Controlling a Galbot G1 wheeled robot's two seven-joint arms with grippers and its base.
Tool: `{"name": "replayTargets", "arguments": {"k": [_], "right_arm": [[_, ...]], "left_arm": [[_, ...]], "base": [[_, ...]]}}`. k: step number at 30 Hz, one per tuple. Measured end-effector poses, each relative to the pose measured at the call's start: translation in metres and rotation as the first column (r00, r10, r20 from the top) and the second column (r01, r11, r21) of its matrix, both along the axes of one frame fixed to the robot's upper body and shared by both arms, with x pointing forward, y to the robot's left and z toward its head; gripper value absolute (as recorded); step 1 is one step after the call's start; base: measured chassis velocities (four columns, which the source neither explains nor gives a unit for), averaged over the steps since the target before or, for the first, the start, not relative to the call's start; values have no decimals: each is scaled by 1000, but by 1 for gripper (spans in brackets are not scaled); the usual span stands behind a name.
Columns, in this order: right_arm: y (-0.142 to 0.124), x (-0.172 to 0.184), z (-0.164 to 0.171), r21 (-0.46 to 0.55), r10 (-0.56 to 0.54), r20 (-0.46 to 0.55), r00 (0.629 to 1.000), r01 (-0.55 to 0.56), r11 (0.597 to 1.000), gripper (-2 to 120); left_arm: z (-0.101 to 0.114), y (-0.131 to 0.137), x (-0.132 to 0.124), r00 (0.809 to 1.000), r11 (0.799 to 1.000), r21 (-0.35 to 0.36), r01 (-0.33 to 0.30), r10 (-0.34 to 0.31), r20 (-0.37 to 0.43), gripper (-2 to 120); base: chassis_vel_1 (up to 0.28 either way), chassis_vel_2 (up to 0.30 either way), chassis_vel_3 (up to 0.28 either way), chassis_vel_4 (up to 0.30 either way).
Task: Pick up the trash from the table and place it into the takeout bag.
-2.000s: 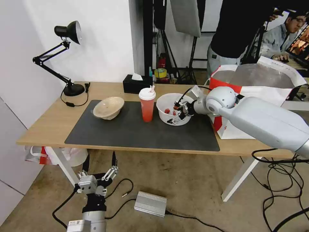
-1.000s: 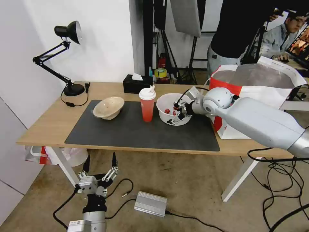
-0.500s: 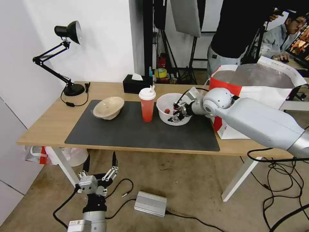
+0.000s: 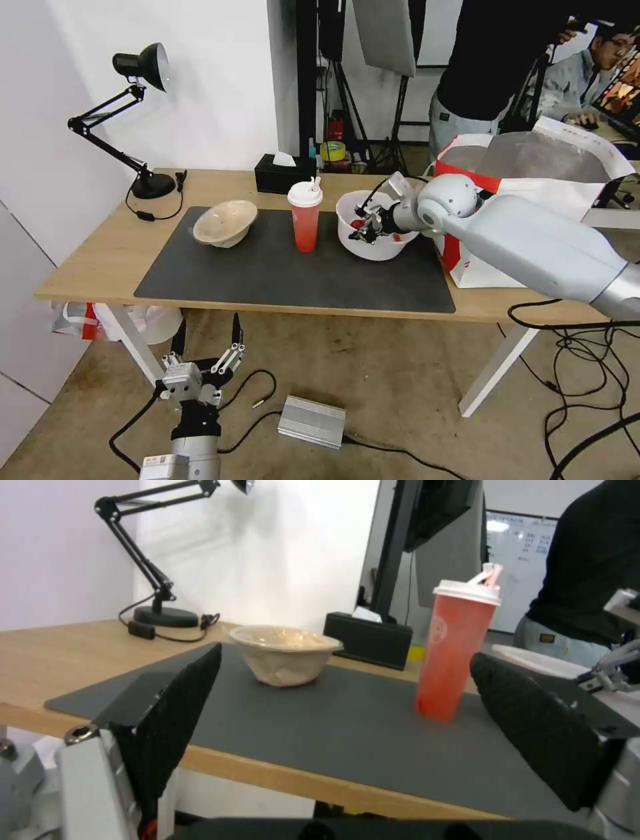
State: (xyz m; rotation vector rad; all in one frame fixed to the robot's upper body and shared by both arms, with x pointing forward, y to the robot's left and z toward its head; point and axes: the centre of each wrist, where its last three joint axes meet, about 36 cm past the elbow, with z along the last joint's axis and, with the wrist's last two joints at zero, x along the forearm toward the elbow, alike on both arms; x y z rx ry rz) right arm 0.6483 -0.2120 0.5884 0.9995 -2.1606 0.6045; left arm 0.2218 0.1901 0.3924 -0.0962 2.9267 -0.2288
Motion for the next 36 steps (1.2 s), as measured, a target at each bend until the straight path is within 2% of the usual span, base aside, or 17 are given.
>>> {"name": "replayTargets", "arguments": {"k": [10, 36], "right_arm": [[0, 0, 0, 0, -2, 3, 1000, 2, 1000, 0], [-20, -11, 44, 22, -8, 63, 998, 7, 1000, 0]], "left_arm": [[1, 1, 1, 1000, 1000, -2, -4, 4, 5, 100], [5, -1, 1, 1000, 1000, -9, -2, 3, 17, 100]], "base": [[0, 0, 0, 0], [0, 0, 0, 0]]}}
